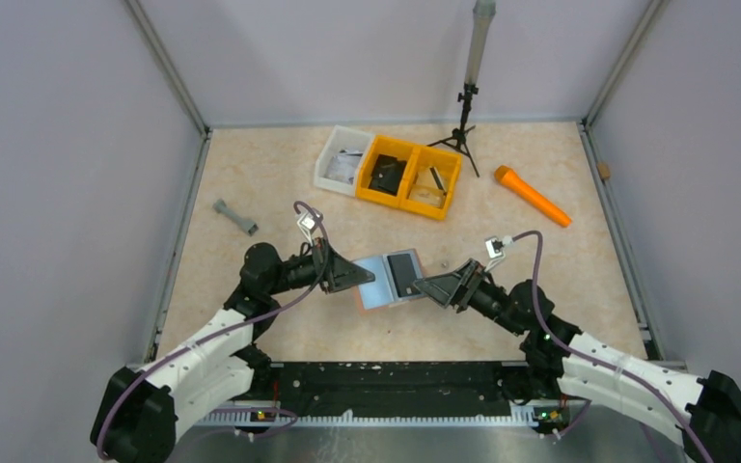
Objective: Take the credit cards out of the card holder
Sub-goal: Remove the credit card from the card holder.
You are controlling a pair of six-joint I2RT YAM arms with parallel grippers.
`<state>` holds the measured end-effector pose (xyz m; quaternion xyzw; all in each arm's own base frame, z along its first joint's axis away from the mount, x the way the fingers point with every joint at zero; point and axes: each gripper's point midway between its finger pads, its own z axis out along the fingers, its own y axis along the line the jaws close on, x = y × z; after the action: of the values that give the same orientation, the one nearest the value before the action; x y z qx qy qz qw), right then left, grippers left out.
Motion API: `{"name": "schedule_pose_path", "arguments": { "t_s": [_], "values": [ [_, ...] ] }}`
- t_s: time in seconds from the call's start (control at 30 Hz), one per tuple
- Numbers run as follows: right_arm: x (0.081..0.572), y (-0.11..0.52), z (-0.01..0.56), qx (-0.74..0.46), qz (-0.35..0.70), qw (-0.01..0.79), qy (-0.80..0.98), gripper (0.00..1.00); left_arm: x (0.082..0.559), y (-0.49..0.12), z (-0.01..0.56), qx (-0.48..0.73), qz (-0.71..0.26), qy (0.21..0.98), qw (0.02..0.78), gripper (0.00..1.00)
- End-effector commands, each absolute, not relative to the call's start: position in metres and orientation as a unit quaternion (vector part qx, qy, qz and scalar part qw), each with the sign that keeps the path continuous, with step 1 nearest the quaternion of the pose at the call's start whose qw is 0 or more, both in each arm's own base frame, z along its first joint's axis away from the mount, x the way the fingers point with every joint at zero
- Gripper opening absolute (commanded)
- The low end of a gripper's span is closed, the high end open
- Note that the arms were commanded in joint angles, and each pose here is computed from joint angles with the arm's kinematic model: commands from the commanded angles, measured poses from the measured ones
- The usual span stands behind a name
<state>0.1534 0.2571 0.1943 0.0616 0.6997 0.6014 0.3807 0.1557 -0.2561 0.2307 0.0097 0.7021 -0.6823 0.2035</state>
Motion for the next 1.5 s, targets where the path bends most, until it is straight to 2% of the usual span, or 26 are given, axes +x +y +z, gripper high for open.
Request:
{"name": "schedule_pose_path", "arguments": {
  "t_s": [0.0, 0.1, 0.17, 0.23, 0.3, 0.37, 0.47, 0.53, 0.6, 0.63, 0.7, 0.83, 0.9, 1.0, 1.13, 1.27, 1.47],
  "values": [
    [0.157, 0.259, 0.231, 0.068, 0.627, 0.391, 0.670, 0.91, 0.146, -0.255, 0.278, 0.056, -0.717, 0.654, 0.235, 0.00],
    [0.157, 0.258, 0.232, 0.076, 0.634, 0.391, 0.663, 0.88, 0.145, -0.255, 0.281, 0.062, -0.716, 0.654, 0.236, 0.00],
    [0.155, 0.256, 0.236, 0.082, 0.650, 0.389, 0.647, 0.74, 0.144, -0.255, 0.280, 0.065, -0.715, 0.656, 0.235, 0.00],
    [0.153, 0.255, 0.242, 0.087, 0.667, 0.385, 0.632, 0.51, 0.143, -0.255, 0.279, 0.065, -0.715, 0.657, 0.230, 0.00],
    [0.150, 0.258, 0.247, 0.086, 0.679, 0.375, 0.625, 0.43, 0.142, -0.255, 0.280, 0.066, -0.717, 0.654, 0.230, 0.00],
    [0.148, 0.260, 0.251, 0.082, 0.685, 0.369, 0.623, 0.42, 0.142, -0.255, 0.281, 0.068, -0.718, 0.653, 0.232, 0.00],
    [0.146, 0.258, 0.259, 0.085, 0.700, 0.368, 0.607, 0.34, 0.141, -0.255, 0.282, 0.070, -0.719, 0.652, 0.231, 0.00],
    [0.145, 0.258, 0.260, 0.087, 0.704, 0.367, 0.602, 0.23, 0.141, -0.255, 0.282, 0.070, -0.719, 0.652, 0.232, 0.00],
    [0.145, 0.257, 0.260, 0.089, 0.705, 0.365, 0.601, 0.05, 0.141, -0.254, 0.282, 0.068, -0.719, 0.651, 0.233, 0.00],
    [0.145, 0.256, 0.259, 0.091, 0.705, 0.365, 0.601, 0.00, 0.141, -0.254, 0.282, 0.068, -0.718, 0.651, 0.236, 0.02],
    [0.146, 0.254, 0.257, 0.103, 0.706, 0.364, 0.599, 0.00, 0.142, -0.253, 0.280, 0.068, -0.711, 0.656, 0.244, 0.15],
    [0.151, 0.246, 0.246, 0.129, 0.694, 0.367, 0.605, 0.00, 0.151, -0.249, 0.265, 0.062, -0.664, 0.693, 0.275, 0.35],
    [0.154, 0.243, 0.242, 0.137, 0.685, 0.374, 0.610, 0.00, 0.157, -0.240, 0.248, 0.047, -0.609, 0.737, 0.289, 0.50],
    [0.160, 0.238, 0.233, 0.139, 0.654, 0.395, 0.630, 0.00, 0.170, -0.217, 0.237, 0.027, -0.512, 0.789, 0.337, 0.64],
    [0.168, 0.233, 0.228, 0.137, 0.622, 0.423, 0.645, 0.00, 0.172, -0.205, 0.241, 0.026, -0.477, 0.801, 0.360, 0.65],
    [0.171, 0.233, 0.227, 0.135, 0.615, 0.431, 0.646, 0.00, 0.167, -0.224, 0.244, 0.029, -0.506, 0.795, 0.333, 0.55],
    [0.167, 0.245, 0.232, 0.116, 0.634, 0.417, 0.640, 0.00, 0.150, -0.276, 0.251, 0.074, -0.593, 0.750, 0.282, 0.51]
  ]
}}
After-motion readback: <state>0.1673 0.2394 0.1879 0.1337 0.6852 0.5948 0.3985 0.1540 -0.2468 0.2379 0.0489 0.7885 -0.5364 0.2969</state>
